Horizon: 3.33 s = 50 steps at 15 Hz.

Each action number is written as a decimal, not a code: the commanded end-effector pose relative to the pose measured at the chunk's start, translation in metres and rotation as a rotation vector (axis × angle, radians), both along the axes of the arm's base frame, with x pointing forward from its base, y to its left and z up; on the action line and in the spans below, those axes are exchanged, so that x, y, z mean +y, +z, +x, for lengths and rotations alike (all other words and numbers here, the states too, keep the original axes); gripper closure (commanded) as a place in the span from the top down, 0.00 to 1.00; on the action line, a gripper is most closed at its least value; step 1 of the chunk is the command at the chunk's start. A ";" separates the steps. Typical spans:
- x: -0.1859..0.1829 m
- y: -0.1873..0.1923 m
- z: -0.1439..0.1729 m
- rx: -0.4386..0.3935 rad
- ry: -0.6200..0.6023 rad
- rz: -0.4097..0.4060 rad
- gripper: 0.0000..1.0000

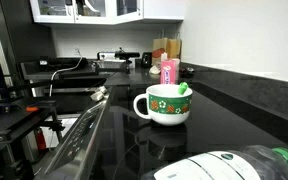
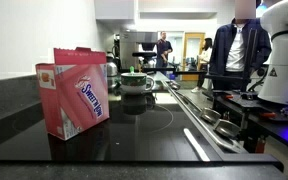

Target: Take the marker out of the mug and put it on the stovetop

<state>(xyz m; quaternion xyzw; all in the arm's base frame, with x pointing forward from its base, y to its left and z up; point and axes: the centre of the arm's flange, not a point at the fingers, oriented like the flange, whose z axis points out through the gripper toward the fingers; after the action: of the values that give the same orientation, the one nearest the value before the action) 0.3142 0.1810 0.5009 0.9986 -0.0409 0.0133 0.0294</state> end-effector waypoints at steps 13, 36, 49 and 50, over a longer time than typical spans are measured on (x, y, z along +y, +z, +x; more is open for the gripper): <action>-0.034 -0.038 0.065 -0.122 -0.428 0.047 1.00; -0.236 -0.206 0.256 -0.152 -1.269 -0.048 0.61; -0.261 -0.247 0.299 -0.082 -1.244 -0.110 0.53; -0.258 -0.248 0.301 -0.083 -1.240 -0.119 0.54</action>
<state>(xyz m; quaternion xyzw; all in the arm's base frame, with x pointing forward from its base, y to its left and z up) 0.6037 -0.0806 0.2527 0.7803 -0.6195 0.0479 0.0715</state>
